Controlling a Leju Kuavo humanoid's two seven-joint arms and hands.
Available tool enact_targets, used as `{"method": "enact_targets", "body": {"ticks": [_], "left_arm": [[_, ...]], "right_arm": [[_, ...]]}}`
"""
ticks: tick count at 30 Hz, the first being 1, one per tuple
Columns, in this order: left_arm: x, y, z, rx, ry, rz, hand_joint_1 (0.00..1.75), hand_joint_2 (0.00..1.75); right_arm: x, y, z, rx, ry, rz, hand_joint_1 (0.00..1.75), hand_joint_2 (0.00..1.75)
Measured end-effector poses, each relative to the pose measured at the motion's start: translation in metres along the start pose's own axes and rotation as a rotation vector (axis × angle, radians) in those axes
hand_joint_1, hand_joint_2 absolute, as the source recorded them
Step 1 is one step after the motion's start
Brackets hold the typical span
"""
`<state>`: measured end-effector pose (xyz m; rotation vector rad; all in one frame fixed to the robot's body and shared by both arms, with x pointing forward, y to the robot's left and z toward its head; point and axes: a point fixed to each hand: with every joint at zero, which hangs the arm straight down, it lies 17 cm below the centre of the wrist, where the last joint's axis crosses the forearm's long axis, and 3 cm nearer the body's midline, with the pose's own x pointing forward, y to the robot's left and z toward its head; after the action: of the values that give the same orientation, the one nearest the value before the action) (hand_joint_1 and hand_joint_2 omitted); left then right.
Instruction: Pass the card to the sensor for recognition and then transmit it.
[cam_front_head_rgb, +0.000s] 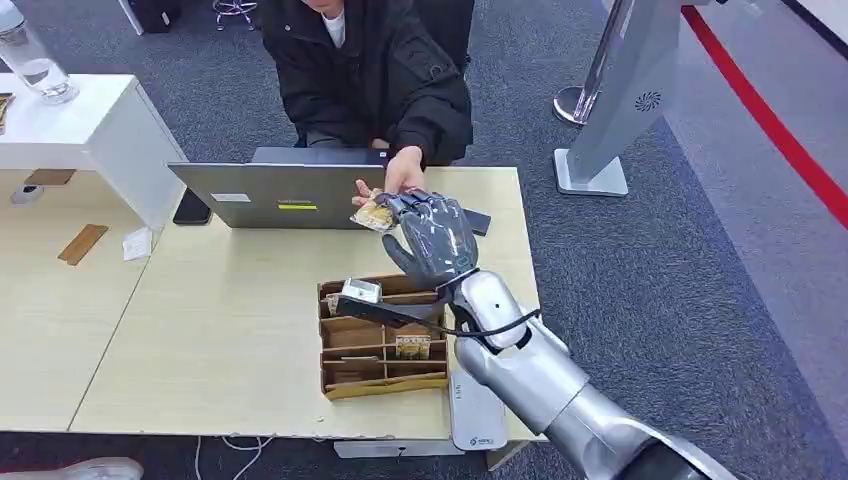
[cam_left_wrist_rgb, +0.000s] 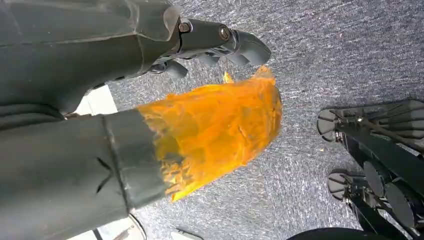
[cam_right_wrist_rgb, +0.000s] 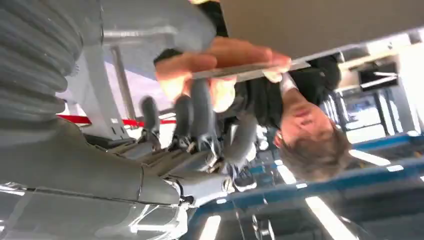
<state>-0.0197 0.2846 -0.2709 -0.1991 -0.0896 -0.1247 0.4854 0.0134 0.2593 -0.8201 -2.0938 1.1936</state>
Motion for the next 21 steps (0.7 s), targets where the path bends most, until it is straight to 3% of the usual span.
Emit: {"method": "enact_targets", "body": {"ticks": [8,15,21], "left_arm": [[0.000,-0.002,0.000,-0.005,0.000,0.002,0.00,0.00],[0.000,-0.004,0.000,-0.012,-0.002,0.009,0.00,0.00],[0.000,-0.010,-0.001,-0.027,-0.003,0.018,0.00,0.00]], "right_arm": [[-0.001,0.006,0.002,0.013,0.005,0.005,0.00,0.00],[0.008,-0.006,0.005,-0.052,-0.018,-0.024,0.00,0.00],[0.019,-0.020,0.021,-0.123,-0.043,-0.163,0.00,0.00]]}}
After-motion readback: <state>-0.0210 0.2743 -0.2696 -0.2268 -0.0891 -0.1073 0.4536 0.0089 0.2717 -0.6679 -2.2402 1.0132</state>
